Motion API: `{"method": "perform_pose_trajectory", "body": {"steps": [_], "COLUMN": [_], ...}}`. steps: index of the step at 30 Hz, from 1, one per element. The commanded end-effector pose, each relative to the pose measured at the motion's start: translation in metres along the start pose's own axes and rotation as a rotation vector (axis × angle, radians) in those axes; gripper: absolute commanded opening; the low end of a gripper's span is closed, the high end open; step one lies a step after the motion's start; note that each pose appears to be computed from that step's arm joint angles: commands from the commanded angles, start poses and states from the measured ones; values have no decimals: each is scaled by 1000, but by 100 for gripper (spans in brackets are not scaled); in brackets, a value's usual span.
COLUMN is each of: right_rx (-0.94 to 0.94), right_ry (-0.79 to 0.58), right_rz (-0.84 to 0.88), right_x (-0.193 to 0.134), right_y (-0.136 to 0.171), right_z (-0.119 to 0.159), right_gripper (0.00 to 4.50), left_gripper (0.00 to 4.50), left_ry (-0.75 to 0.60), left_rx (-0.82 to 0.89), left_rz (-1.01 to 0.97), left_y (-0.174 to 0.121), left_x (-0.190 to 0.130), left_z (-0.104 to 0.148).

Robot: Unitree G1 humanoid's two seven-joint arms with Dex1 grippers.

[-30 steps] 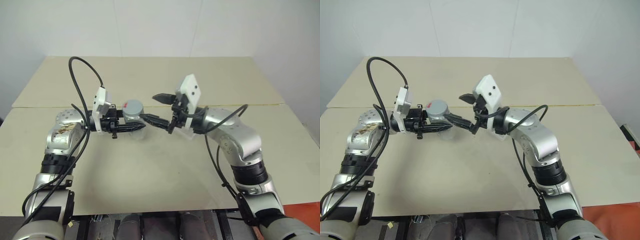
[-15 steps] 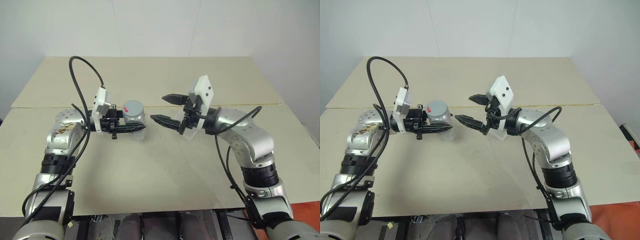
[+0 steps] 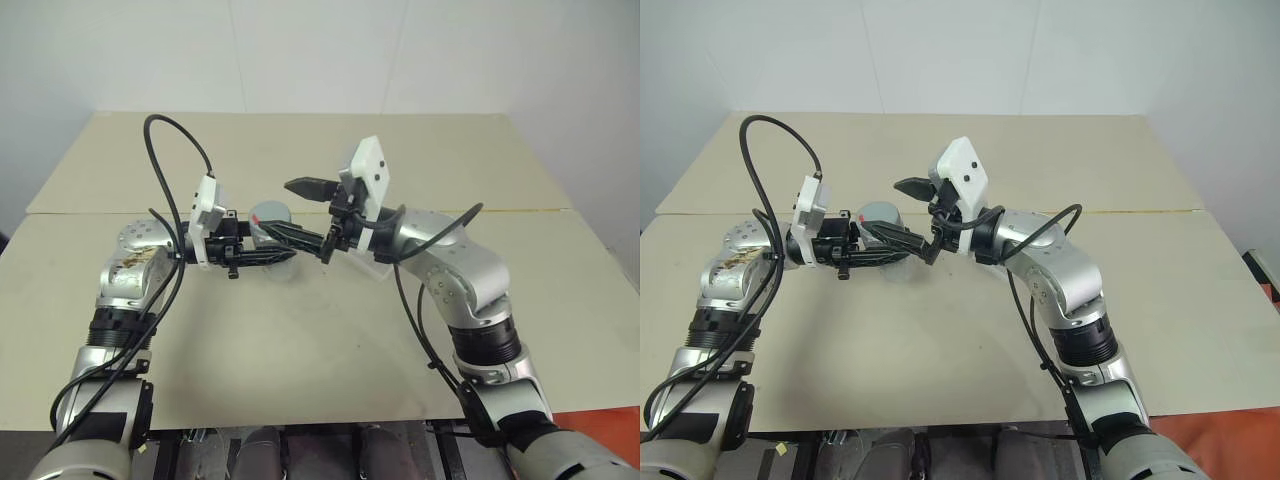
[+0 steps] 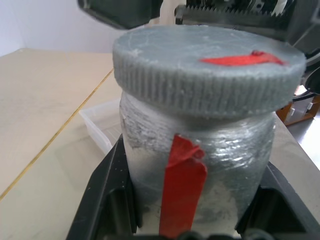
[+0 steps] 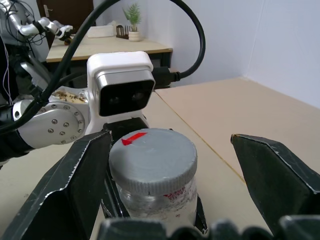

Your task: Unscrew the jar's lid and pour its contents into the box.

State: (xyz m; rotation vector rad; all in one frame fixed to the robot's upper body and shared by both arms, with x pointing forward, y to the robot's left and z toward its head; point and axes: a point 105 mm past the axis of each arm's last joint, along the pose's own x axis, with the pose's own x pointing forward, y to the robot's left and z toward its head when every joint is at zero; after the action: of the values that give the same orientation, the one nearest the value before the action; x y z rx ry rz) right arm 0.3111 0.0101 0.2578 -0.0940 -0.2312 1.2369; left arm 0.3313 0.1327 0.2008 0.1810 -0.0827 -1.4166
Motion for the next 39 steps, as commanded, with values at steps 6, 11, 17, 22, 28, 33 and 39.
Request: {"method": "perform_pose_trajectory", "body": {"steps": [6,11,17,22,28,33,39], "right_rx": [-40,-39,-47,-50,-49,-46,-49], "right_ry": [-37,-19,-5,-7,-4,0,-6], "right_rz": [58,67,64,61,62,51,50], "right_x": [10,16,21,23,23,23,22], "right_y": [8,10,10,9,10,9,8], "right_z": [15,10,8,9,9,8,11], "right_gripper": [444,444,444,444,406,276,276], "left_gripper": [193,193,193,193,193,193,193], "left_ry": [-11,-11,-8,-6,-5,-3,-1], "left_rx": [51,49,49,47,47,46,41], "left_rz": [3,4,3,1,0,0,-3], "left_y": [1,0,-1,-2,-3,-3,-3], "left_x": [-3,-4,-4,-4,-4,-4,-4], "left_z": [13,12,12,12,12,12,11]}}
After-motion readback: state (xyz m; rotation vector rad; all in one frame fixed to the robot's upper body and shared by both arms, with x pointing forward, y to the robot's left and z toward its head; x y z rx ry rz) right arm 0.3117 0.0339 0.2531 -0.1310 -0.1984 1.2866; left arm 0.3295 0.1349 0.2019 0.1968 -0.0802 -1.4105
